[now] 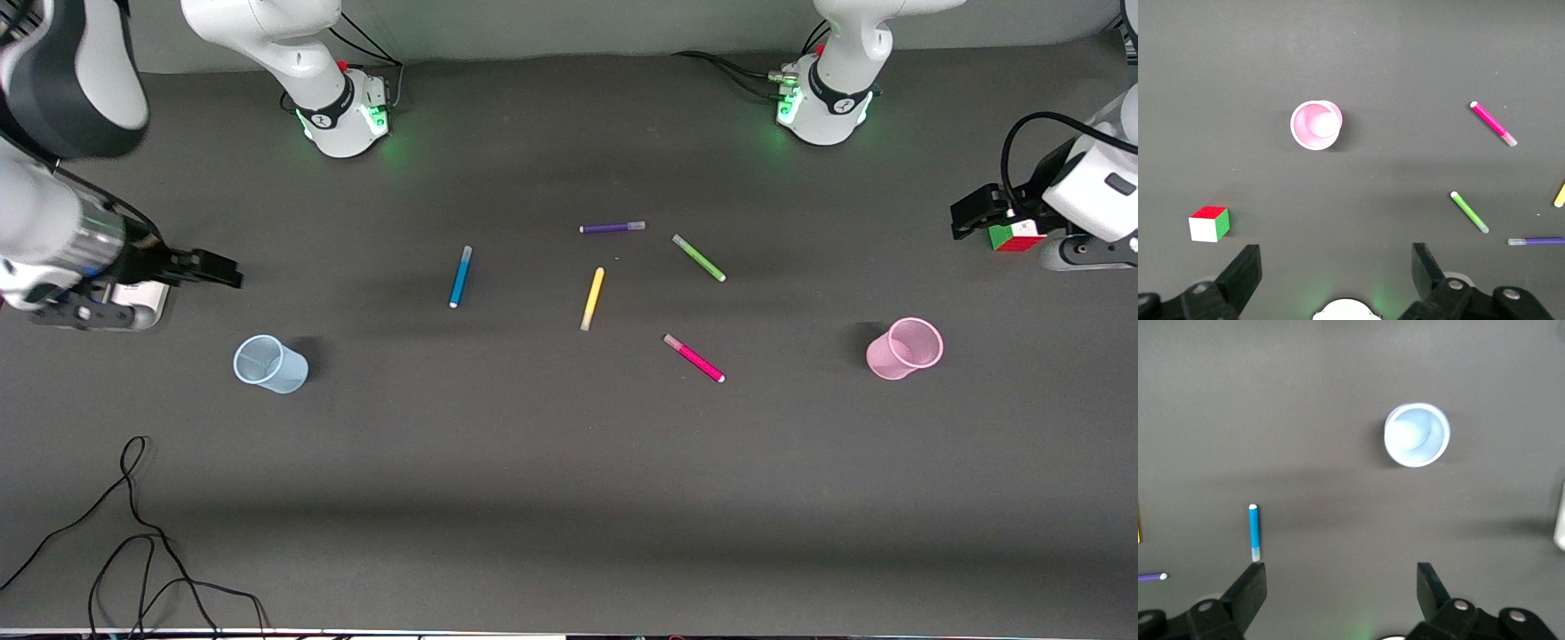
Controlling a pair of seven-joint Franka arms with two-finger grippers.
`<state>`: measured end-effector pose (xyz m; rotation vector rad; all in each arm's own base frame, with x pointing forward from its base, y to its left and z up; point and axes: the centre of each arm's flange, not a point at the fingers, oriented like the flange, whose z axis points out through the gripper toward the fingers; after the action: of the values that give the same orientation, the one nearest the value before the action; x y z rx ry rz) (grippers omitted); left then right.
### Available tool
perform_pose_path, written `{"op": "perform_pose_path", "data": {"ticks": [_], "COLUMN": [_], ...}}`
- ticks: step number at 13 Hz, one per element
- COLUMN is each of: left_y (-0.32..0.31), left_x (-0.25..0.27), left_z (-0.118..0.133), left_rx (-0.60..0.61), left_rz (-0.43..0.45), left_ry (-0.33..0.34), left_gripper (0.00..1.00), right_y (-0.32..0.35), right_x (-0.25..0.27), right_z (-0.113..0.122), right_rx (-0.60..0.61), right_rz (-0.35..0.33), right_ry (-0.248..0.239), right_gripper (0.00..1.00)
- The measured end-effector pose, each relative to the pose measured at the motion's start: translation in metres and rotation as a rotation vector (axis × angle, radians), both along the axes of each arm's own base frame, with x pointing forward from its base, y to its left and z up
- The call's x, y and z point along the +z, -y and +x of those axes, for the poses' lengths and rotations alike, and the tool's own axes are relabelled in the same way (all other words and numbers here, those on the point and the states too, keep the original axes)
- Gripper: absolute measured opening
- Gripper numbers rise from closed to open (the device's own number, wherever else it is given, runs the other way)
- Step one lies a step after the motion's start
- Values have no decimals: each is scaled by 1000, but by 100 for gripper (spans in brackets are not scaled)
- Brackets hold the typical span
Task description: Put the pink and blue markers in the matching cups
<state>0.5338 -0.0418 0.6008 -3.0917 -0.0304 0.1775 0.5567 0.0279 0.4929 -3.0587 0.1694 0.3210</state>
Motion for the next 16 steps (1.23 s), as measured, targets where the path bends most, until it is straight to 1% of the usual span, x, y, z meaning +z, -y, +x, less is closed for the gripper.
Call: {"op": "perform_pose_path", "data": {"ticks": [2, 3, 4, 5, 6, 8, 9, 10, 11, 12, 13, 14, 15, 16], "left_y": [30, 56, 87, 122, 160, 228, 252, 269, 281, 288, 291, 291, 290, 288], "left_x": [-18, -35, -57, -82, -112, -183, -221, -257, -292, -324, -351, -373, -388, -399], "left_z": [7, 13, 18, 22, 24, 25, 25, 25, 26, 27, 29, 31, 33, 36], "left_rx": [22, 59, 105, 152, 199, 301, 353, 405, 459, 512, 562, 605, 641, 670], "left_rz": [4, 11, 21, 33, 47, 73, 86, 97, 106, 110, 110, 104, 89, 71], "left_ry": [-4, -10, -17, -27, -36, -48, -57, -64, -69, -71, -73, -78, -87, -96], "left_gripper": [100, 100, 100, 100, 100, 100, 100, 100, 99, 100, 98, 96, 96, 93], "right_y": [-32, -57, -86, -117, -145, -189, -202, -210, -213, -213, -214, -217, -219, -221], "right_x": [-40, -65, -91, -117, -144, -199, -226, -249, -269, -285, -298, -306, -312, -317], "right_z": [7, 12, 17, 18, 16, 4, -3, -7, -10, -12, -15, -20, -26, -31], "right_rx": [-36, -54, -66, -81, -96, -128, -145, -159, -174, -188, -199, -202, -207, -218], "right_rz": [32, 45, 38, 16, -9, -40, -54, -61, -58, -56, -52, -51, -50, -41], "right_ry": [-75, -101, -116, -128, -148, -223, -265, -293, -307, -312, -318, -330, -341, -353], "right_gripper": [100, 100, 100, 100, 100, 100, 100, 100, 100, 100, 99, 93, 85, 85]}}
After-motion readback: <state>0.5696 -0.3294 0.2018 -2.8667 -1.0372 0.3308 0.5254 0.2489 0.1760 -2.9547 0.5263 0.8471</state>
